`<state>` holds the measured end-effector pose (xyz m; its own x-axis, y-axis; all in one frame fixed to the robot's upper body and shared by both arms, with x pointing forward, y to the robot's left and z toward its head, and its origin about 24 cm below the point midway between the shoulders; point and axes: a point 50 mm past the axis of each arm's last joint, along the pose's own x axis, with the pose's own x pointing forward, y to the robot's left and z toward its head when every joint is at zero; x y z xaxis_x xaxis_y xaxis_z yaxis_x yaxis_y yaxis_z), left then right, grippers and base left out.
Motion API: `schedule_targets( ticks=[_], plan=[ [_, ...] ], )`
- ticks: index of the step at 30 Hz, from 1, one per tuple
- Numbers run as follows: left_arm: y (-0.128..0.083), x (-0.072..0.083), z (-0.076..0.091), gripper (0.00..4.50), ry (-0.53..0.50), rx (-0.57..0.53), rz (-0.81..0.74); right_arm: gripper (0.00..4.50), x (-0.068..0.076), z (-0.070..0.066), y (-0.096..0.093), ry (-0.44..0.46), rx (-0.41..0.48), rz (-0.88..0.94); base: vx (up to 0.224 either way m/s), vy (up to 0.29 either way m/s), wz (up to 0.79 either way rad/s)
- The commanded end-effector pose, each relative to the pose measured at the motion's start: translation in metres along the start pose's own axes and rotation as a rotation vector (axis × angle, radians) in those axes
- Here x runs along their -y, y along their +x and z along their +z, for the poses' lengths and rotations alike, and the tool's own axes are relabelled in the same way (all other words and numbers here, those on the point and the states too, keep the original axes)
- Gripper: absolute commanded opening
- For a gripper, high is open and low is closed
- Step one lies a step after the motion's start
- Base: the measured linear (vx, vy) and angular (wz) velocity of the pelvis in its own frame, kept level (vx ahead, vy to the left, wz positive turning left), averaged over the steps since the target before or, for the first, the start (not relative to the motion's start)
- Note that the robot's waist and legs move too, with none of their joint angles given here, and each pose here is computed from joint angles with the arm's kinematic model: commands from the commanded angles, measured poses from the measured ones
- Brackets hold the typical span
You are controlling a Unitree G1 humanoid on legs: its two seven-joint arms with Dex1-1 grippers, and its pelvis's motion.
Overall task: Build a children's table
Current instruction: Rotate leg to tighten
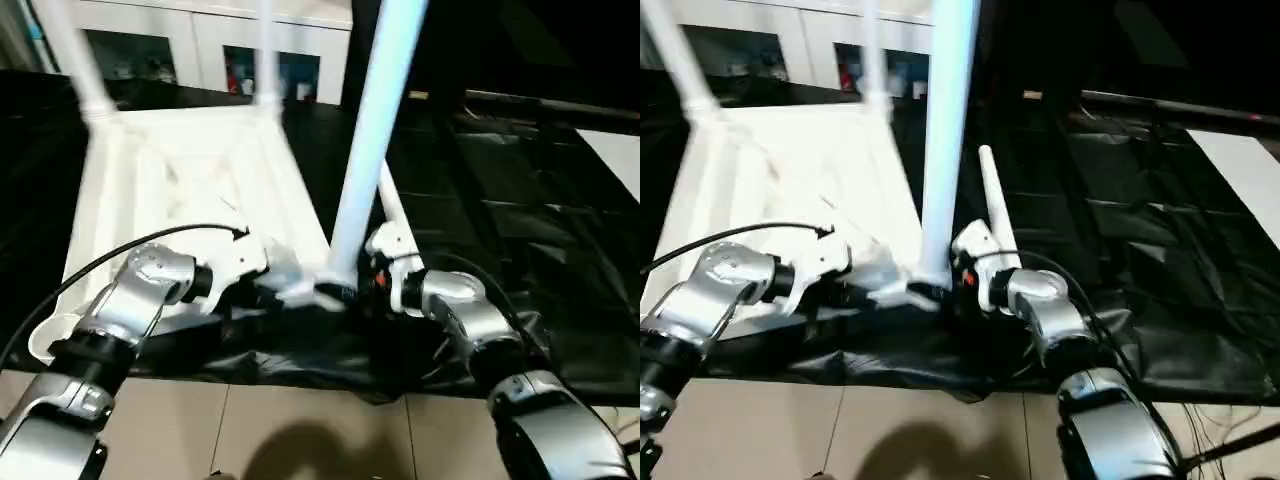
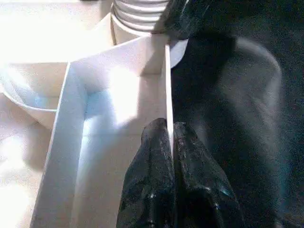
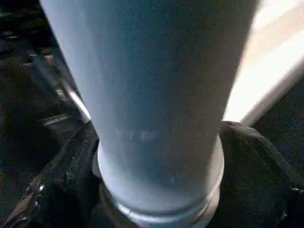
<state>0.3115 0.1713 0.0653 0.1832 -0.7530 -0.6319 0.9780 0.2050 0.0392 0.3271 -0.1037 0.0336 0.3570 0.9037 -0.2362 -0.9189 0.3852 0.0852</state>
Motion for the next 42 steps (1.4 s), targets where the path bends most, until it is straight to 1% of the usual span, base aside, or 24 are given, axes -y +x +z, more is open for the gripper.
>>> schedule_targets(
  ticks=[1,3,4,7,9,10,12,13,17,20,21,25,26,27,30,32,33,34,35,38,39,40,41,42],
  plan=[
    [0.009,0.009,0.003,0.00,0.027,0.007,-0.101,3.77,0.003,0.008,-0.006,-0.028,0.024,0.012,0.000,0.000,0.00],
    [0.008,0.008,0.003,0.00,0.031,0.000,-0.099,3.77,0.001,0.007,-0.006,-0.039,0.016,0.039,0.000,0.000,0.00],
    [0.008,0.008,0.002,0.00,0.031,-0.004,-0.097,3.60,0.000,0.007,-0.005,-0.040,0.013,0.046,0.000,0.000,0.00],
    [0.007,0.008,0.002,0.00,0.030,-0.004,-0.097,3.60,-0.002,0.005,-0.004,-0.032,0.011,0.055,0.000,0.000,0.00],
    [0.007,0.009,0.002,0.00,0.030,-0.004,-0.100,3.47,-0.003,0.004,-0.004,-0.024,0.010,0.064,0.000,0.000,0.00],
    [0.007,0.010,0.001,0.00,0.029,-0.005,-0.102,3.26,-0.004,0.003,-0.004,-0.023,0.009,0.067,0.000,0.000,0.00],
    [0.006,0.010,0.000,0.00,0.026,-0.007,-0.106,3.20,-0.005,0.001,-0.005,-0.018,0.003,0.076,0.000,0.000,0.00],
    [0.006,0.011,0.000,0.00,0.025,-0.009,-0.106,2.97,-0.006,0.001,-0.005,-0.017,0.002,0.076,0.000,0.000,0.00],
    [0.007,0.010,-0.002,0.00,0.021,-0.015,-0.102,2.82,-0.004,-0.002,-0.006,0.003,-0.005,0.038,0.000,0.000,0.00],
    [0.009,0.006,-0.002,0.00,0.000,-0.021,-0.051,2.77,0.004,-0.005,-0.004,0.083,0.023,-0.097,0.000,0.000,0.00],
    [0.013,0.001,-0.001,0.00,-0.019,-0.015,-0.002,2.77,0.008,-0.007,-0.002,0.128,0.046,-0.183,0.000,0.000,0.00],
    [0.020,-0.008,0.005,0.00,-0.062,0.002,0.095,2.76,0.011,-0.011,0.005,0.196,0.059,-0.316,0.000,0.000,0.00],
    [0.025,-0.014,0.008,0.00,-0.097,0.002,0.162,2.75,0.014,-0.013,0.010,0.239,0.060,-0.418,0.000,0.000,0.00],
    [0.030,-0.019,0.011,0.00,-0.128,0.000,0.228,2.75,0.016,-0.016,0.013,0.280,0.052,-0.514,0.000,0.000,0.00],
    [0.036,-0.026,0.016,0.00,-0.176,0.008,0.314,2.75,0.018,-0.019,0.017,0.320,0.033,-0.628,0.000,0.000,0.00],
    [0.048,-0.032,0.024,0.00,-0.248,0.021,0.417,2.75,0.020,-0.023,0.022,0.419,0.010,-0.814,0.000,0.000,0.00],
    [0.051,-0.033,0.025,0.00,-0.260,0.022,0.434,2.75,0.020,-0.024,0.023,0.443,0.006,-0.846,0.000,0.000,0.00],
    [0.057,-0.034,0.028,0.00,-0.272,0.020,0.460,2.75,0.018,-0.024,0.028,0.450,-0.014,-0.886,0.000,0.000,0.00],
    [0.059,-0.033,0.029,0.00,-0.267,0.011,0.464,2.75,0.017,-0.022,0.032,0.427,-0.026,-0.889,0.000,0.000,0.00],
    [0.062,-0.033,0.028,0.00,-0.257,-0.005,0.468,2.75,0.014,-0.015,0.040,0.381,-0.018,-0.869,0.000,0.000,0.00],
    [0.062,-0.033,0.028,0.00,-0.253,-0.008,0.464,2.75,0.014,-0.012,0.042,0.356,-0.004,-0.845,0.000,0.000,0.00],
    [0.059,-0.032,0.025,0.00,-0.240,-0.016,0.450,2.75,0.014,-0.003,0.045,0.314,0.042,-0.786,0.000,0.000,0.00],
    [0.059,-0.032,0.024,0.00,-0.234,-0.019,0.445,2.75,0.014,-0.001,0.045,0.318,0.061,-0.766,0.000,0.000,0.00],
    [0.058,-0.031,0.023,0.00,-0.226,-0.022,0.437,3.10,0.013,0.001,0.046,0.322,0.086,-0.739,0.000,0.000,0.00]
  ],
)
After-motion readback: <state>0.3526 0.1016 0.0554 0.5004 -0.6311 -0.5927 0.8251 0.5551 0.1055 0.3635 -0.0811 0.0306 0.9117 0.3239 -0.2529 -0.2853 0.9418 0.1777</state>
